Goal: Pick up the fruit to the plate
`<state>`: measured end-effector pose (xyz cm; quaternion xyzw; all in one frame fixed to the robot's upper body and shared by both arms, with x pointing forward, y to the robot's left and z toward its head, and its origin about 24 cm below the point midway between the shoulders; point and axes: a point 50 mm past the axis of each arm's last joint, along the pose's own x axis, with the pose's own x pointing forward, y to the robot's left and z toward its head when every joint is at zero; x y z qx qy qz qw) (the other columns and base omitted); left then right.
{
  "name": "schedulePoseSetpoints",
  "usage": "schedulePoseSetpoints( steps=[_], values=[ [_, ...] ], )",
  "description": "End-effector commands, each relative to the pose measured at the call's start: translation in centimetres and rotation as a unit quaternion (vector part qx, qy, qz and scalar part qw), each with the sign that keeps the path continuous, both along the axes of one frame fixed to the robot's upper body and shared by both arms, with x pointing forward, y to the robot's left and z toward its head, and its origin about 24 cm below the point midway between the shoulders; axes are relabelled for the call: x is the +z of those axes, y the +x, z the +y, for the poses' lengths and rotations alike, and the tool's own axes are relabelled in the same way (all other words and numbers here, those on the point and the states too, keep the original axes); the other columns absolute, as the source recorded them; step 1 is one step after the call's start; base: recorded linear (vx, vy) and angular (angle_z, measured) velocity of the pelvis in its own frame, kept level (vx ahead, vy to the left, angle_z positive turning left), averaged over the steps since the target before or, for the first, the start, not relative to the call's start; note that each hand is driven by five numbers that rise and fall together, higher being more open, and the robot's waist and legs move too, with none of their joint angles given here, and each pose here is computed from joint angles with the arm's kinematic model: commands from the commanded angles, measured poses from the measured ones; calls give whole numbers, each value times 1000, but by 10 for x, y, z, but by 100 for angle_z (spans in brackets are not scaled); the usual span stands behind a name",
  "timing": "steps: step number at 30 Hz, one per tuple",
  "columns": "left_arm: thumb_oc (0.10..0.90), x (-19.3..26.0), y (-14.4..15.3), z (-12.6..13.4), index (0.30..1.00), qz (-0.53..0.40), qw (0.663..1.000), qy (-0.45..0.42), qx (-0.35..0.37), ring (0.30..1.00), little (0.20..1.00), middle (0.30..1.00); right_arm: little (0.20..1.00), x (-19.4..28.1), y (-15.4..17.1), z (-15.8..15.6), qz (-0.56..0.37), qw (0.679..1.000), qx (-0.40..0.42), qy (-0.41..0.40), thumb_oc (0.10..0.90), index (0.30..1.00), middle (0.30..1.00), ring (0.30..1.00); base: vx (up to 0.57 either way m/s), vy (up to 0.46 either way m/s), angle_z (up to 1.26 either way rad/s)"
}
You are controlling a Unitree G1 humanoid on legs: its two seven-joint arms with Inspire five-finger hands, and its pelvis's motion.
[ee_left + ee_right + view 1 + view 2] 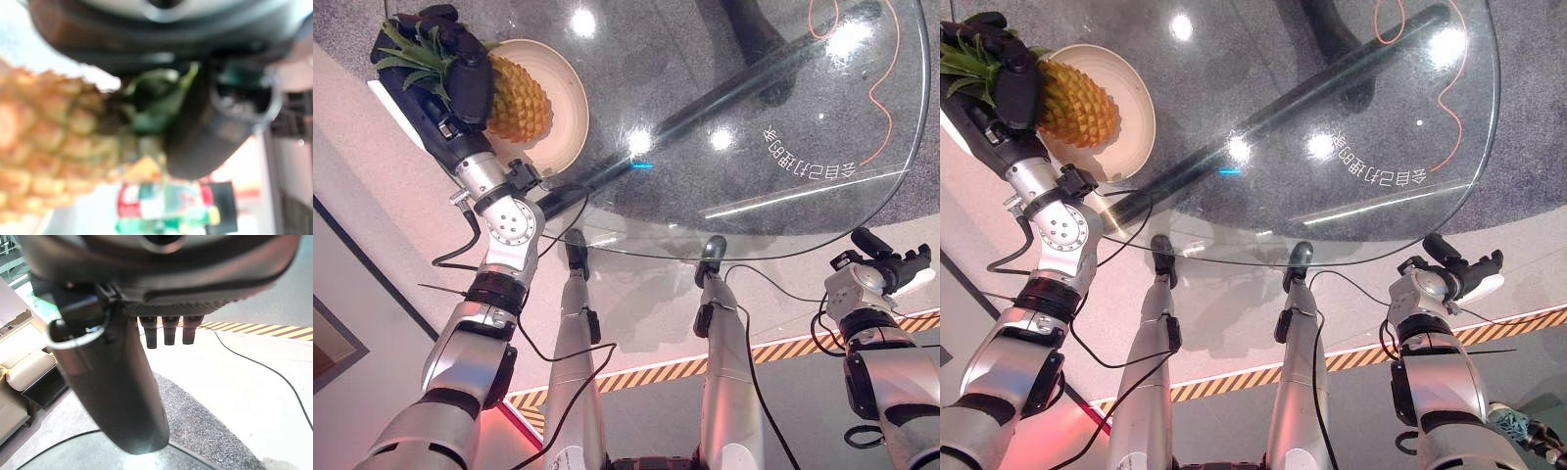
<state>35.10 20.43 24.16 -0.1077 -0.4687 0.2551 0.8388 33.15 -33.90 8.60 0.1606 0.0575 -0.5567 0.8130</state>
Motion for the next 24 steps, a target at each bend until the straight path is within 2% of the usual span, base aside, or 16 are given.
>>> schedulePoseSetpoints(
  steps=[1, 24],
  values=[
    [800, 47, -19, -3, 900, -143, 990, 10, -19, 900, 900, 900, 900, -3, -20, -24, 6, 998, -63, -6, 800, 900, 900, 900, 0, 0, 0],
    [800, 45, -25, -15, 900, -160, 985, 55, -16, 900, 900, 900, 900, -2, -20, -24, -3, 998, -66, -3, 800, 900, 900, 900, -3, 0, 0]
  ],
)
